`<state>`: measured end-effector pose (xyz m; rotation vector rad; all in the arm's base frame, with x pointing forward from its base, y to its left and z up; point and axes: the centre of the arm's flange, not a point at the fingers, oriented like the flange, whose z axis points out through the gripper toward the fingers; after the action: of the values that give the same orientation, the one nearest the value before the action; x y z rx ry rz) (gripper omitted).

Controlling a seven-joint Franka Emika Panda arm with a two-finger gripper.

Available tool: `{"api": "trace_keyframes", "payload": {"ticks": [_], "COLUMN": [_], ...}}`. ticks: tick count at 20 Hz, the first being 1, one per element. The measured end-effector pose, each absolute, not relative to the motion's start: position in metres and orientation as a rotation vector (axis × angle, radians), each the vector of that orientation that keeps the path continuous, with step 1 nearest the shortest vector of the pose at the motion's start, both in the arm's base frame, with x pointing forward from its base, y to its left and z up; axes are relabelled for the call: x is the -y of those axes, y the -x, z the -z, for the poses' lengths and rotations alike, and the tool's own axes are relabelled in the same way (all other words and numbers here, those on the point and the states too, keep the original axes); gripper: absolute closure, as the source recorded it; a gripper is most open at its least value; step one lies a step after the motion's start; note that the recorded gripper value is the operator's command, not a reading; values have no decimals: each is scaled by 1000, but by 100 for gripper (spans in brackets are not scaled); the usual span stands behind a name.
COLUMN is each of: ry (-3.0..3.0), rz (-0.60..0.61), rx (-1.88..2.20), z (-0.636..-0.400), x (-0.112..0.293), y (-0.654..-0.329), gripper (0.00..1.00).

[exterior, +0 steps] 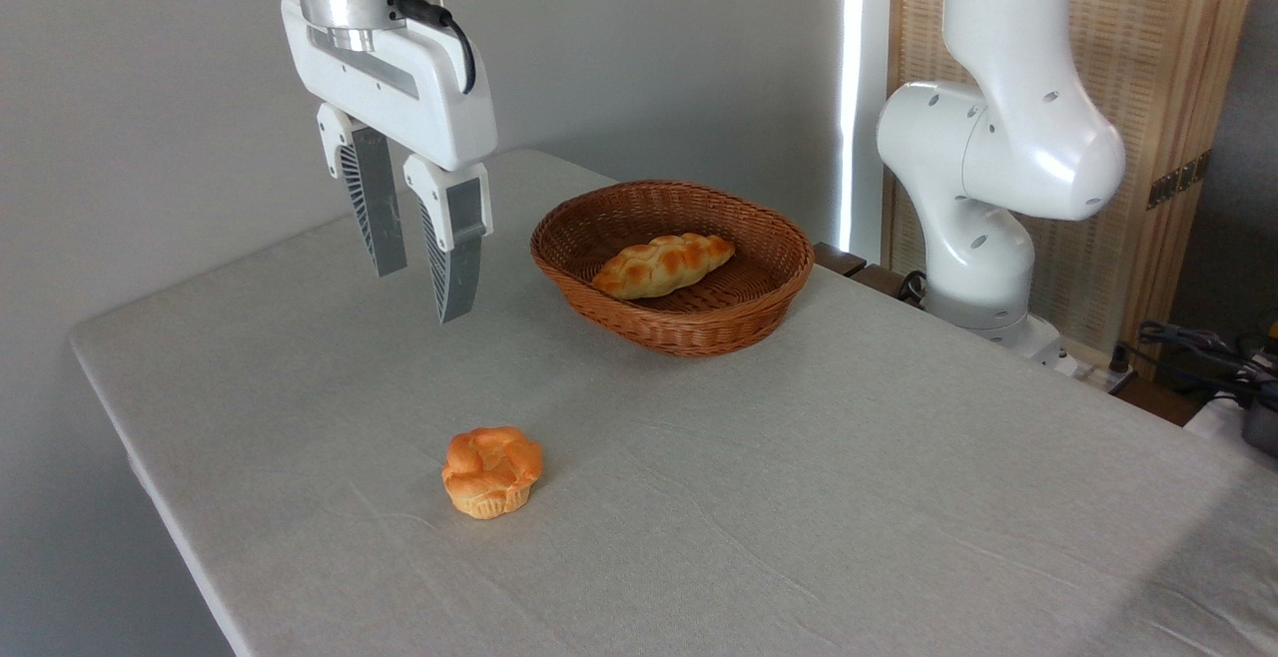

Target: Put bread into the basket

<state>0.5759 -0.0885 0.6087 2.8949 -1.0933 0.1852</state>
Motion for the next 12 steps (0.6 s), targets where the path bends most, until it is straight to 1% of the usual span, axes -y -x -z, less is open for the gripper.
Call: {"api": "trace_keyframes", "payload": {"ticks": [6,9,12], "ry": [-2898,-2907,-2915], "rz": [-167,-73,-45], "rx": [1084,1045,1017], "z": [-611,-608,-607], "x": [84,69,58], "y": [-574,-569,-568], "gripper": [0,0,0]}}
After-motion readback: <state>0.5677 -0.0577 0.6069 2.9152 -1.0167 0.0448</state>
